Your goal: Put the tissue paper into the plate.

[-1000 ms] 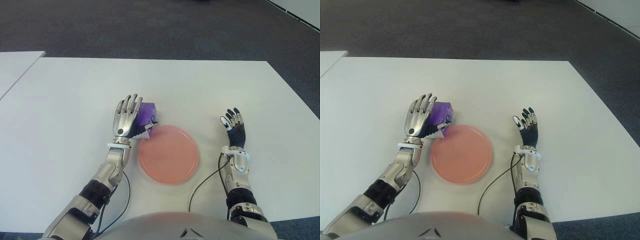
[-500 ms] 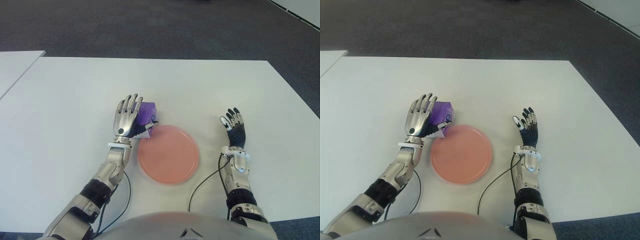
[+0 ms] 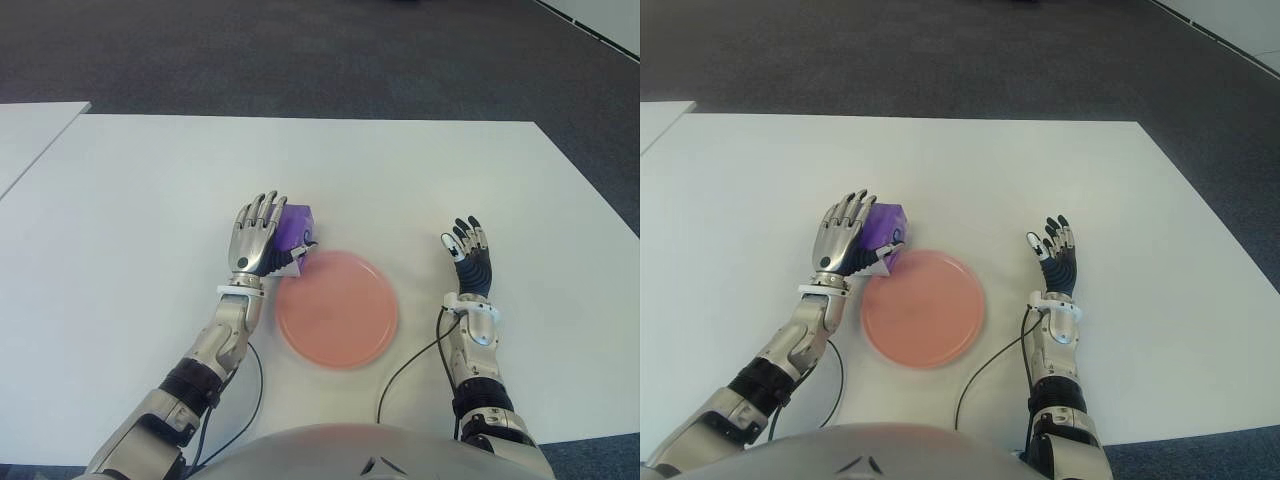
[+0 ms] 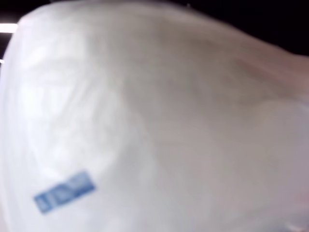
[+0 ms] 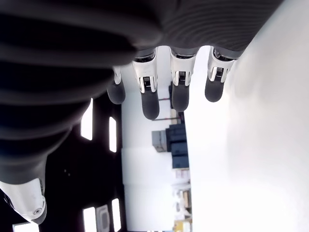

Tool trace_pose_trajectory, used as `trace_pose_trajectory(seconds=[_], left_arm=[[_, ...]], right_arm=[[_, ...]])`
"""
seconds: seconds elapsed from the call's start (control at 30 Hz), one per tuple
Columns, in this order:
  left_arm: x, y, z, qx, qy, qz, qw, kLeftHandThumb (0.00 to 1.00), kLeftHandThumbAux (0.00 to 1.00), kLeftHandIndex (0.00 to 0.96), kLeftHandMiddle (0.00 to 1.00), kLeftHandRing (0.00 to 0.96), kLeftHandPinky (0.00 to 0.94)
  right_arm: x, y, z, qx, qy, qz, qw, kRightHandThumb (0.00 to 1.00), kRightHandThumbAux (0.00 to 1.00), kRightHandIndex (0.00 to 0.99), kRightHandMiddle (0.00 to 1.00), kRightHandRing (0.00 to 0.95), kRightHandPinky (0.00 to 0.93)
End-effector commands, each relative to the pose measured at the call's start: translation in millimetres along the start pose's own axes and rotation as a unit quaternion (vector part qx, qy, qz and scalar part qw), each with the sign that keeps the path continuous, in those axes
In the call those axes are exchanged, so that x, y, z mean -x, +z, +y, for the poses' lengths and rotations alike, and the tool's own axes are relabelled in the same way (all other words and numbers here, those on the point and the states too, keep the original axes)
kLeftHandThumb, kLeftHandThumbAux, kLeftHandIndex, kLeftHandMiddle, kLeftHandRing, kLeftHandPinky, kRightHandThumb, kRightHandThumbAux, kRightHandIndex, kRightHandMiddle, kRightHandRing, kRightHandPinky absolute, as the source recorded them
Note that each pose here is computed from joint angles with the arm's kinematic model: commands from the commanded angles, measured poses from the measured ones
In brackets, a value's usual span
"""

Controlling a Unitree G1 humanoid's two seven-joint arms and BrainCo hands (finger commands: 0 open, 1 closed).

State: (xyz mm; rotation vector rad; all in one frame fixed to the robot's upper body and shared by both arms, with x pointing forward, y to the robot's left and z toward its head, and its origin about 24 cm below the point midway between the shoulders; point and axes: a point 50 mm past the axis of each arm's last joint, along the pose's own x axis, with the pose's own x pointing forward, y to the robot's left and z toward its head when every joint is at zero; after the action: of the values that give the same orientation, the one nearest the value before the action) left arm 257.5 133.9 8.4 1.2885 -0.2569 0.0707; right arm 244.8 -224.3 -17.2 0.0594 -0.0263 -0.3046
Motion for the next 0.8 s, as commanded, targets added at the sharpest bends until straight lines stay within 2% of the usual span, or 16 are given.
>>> trace_pose_trajectory(seconds=[0.03,0.2,0.37,0.53,0.67,0.8], left_arm=[[3.8,-8.3,-9.9,0.013,-0.067,0.013,0.998,0.145,0.168,0.021,0.023,0.000,0.007],[1.4,-10.4,-11.2,0.025,-0.089,0.013,0.996,0.158,0.181,0.036,0.031,0.003,0.069],[-0.6,-11.0,-11.9,0.057,-0.107,0.008,0.993,0.212,0.228,0.122,0.075,0.052,0.110],[-1.7,-12.2,-13.2,0.072,-0.126,0.009,0.989,0.244,0.246,0.167,0.113,0.084,0.131],[-2.5,-12.4,-13.4,0.073,-0.129,0.008,0.989,0.247,0.253,0.169,0.123,0.094,0.131],[-3.1,-12.4,-13.5,0.072,-0.130,0.010,0.989,0.226,0.256,0.132,0.106,0.077,0.101]], right_arm=[[53.6,-57.7,-6.9,-0.006,-0.020,0.163,0.986,0.377,0.597,0.034,0.160,0.097,0.031],[54.1,-56.9,-7.3,-0.010,-0.024,0.161,0.987,0.378,0.608,0.031,0.162,0.100,0.030],[53.2,-56.9,-8.2,-0.012,-0.031,0.164,0.986,0.388,0.612,0.027,0.168,0.105,0.042],[53.1,-56.7,-7.9,-0.012,-0.026,0.163,0.986,0.372,0.605,0.028,0.171,0.109,0.038],[52.6,-56.7,-8.0,-0.010,-0.022,0.163,0.986,0.361,0.602,0.030,0.170,0.108,0.038],[52.6,-56.2,-8.8,-0.006,-0.017,0.161,0.987,0.349,0.599,0.026,0.162,0.107,0.050]])
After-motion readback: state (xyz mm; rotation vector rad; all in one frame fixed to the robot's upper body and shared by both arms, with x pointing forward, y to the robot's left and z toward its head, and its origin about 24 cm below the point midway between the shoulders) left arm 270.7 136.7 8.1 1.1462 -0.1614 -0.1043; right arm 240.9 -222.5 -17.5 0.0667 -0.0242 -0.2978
